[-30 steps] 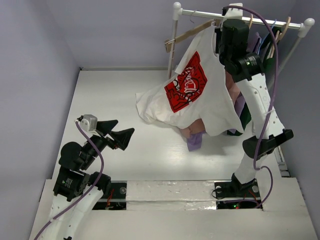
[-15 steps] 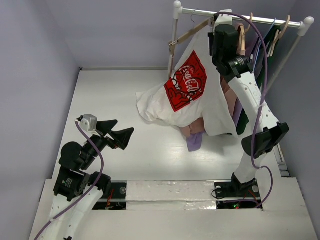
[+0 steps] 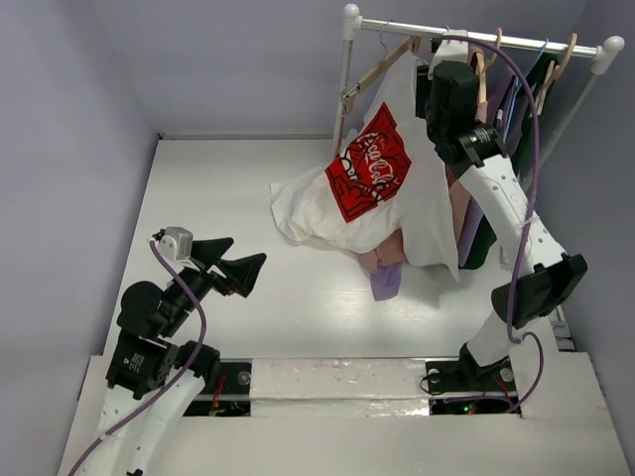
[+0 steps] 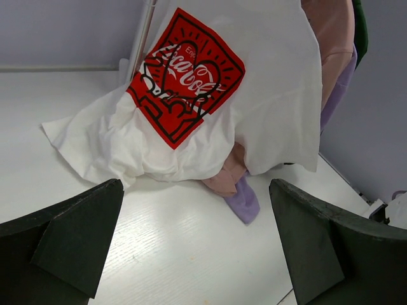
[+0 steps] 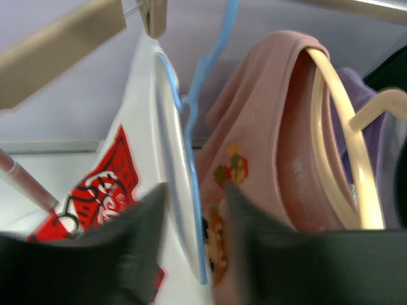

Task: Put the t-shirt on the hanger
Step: Place the hanger at the clothesline, then reset both arms

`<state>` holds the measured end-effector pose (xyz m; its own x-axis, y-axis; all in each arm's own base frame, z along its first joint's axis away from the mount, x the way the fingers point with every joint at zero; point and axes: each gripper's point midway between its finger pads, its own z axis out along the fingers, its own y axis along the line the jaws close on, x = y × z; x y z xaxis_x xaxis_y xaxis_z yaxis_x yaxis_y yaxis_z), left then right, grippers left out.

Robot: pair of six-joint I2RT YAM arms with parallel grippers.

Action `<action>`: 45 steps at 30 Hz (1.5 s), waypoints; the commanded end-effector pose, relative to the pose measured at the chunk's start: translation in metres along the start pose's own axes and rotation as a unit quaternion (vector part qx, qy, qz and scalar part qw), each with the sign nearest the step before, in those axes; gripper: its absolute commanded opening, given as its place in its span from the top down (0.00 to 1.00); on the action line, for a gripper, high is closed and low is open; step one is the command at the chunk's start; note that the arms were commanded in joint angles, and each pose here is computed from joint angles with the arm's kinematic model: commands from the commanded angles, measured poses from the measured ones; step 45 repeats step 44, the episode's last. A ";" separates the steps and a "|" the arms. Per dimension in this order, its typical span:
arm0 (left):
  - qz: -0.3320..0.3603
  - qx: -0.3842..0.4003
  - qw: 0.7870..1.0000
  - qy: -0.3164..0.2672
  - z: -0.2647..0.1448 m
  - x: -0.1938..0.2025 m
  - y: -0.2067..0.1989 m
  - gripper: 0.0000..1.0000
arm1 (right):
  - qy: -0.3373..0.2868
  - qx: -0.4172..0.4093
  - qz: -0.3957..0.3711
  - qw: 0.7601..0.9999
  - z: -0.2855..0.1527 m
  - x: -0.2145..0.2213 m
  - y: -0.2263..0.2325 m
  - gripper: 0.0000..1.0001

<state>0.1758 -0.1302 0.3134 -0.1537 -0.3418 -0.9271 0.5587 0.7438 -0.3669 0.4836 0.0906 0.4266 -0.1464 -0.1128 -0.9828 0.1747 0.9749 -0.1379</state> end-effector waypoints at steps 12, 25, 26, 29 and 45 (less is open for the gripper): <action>0.001 -0.014 1.000 -0.027 -0.001 -0.010 0.004 0.01 | -0.154 -0.116 0.192 0.962 -0.122 -0.061 -0.034 0.00; -0.005 0.010 0.997 -0.079 -0.001 -0.065 -0.020 0.01 | -0.332 -0.335 0.323 0.821 -0.340 -0.051 -0.083 0.00; 0.000 0.019 0.996 -0.092 -0.004 -0.074 -0.026 0.01 | -0.329 -0.335 0.328 0.820 -0.344 -0.043 -0.085 0.00; 0.009 0.019 0.992 -0.126 -0.013 -0.093 -0.031 0.01 | -0.340 -0.334 0.329 0.815 -0.370 -0.029 -0.101 0.00; 0.012 -0.049 0.988 -0.147 -0.018 -0.080 0.001 0.01 | -0.292 -0.250 0.326 0.864 -0.362 0.044 -0.127 0.00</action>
